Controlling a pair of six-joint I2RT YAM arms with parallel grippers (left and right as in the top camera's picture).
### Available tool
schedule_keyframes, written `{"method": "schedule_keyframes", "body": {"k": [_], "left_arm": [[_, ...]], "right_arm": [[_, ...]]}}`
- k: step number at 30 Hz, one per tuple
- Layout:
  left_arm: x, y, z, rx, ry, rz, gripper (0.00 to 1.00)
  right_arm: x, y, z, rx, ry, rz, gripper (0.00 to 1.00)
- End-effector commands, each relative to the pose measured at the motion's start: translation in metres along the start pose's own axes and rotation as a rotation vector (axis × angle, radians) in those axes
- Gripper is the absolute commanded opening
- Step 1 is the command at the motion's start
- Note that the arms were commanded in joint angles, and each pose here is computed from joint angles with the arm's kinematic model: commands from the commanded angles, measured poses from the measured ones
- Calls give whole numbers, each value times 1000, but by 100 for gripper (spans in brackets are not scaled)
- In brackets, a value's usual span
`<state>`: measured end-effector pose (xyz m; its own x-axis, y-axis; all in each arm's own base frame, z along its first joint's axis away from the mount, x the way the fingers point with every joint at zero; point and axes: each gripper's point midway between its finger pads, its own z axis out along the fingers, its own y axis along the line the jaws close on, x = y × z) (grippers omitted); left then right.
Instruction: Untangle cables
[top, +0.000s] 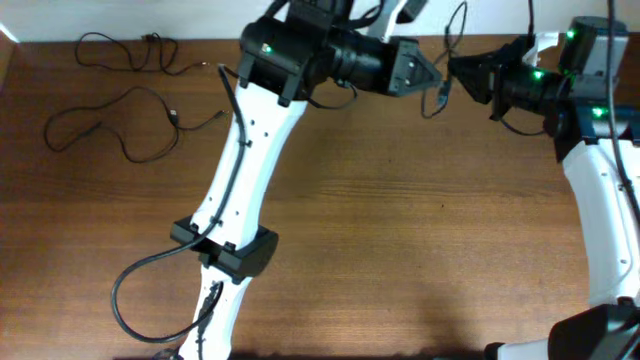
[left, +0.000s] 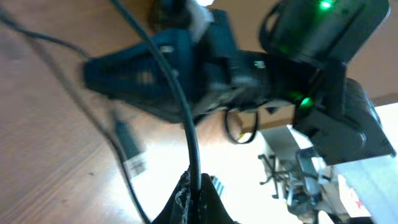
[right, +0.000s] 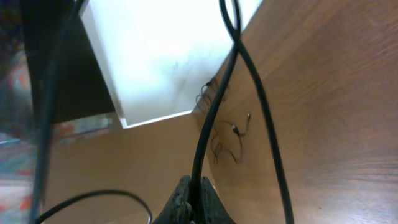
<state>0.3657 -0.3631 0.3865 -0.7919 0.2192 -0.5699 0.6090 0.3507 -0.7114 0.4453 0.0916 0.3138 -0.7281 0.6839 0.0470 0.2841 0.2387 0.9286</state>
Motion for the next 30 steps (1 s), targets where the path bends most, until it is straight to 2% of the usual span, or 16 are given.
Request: {"method": "schedule_keyframes", "body": {"k": [1,4,7,10,11,12,13,18,20,22,24,25,27,28,30], "left_arm": [[4,-35,-8,106,14,-22,0],[1,-43,-10,156,13,-17,0],[-10,-23,-17,75,-38,-27,0],[-20,-5,-31,34,-76,-44,0],[-23,3,-38,18,-92,-52,0],[-26,9,-43,4,-103,-60,0],[-28,12,-46,-3,-112,-64,0],[-31,35,-52,-110,-143,-96,0],[-30,28,-51,-74,-134,-87,0],[-33,17,-51,-19,-133,-30,0],[-35,29,-52,-90,-149,40,0],[-34,38,-53,-143,-149,54,0],[-31,73,-61,-349,-144,107,0],[-28,97,-71,-501,-135,125,0],[-22,122,-87,-659,-125,88,0]], "right_arm": [[4,8,17,35,-84,-44,4],[20,18,32,28,-81,-100,4],[27,10,36,69,-69,-189,4],[21,-9,32,154,-97,-243,20],[21,-13,32,174,-92,-303,47],[23,-19,31,199,-73,-370,80],[25,-24,30,216,-61,-388,85],[38,-42,23,283,7,-432,86],[40,-46,22,296,19,-448,87],[39,-50,20,319,15,-440,88],[37,-57,18,355,4,-429,88],[39,-59,17,362,10,-422,89],[43,-67,14,391,36,-423,90],[47,-74,12,417,50,-403,90],[49,-79,9,438,60,-388,90]]}}
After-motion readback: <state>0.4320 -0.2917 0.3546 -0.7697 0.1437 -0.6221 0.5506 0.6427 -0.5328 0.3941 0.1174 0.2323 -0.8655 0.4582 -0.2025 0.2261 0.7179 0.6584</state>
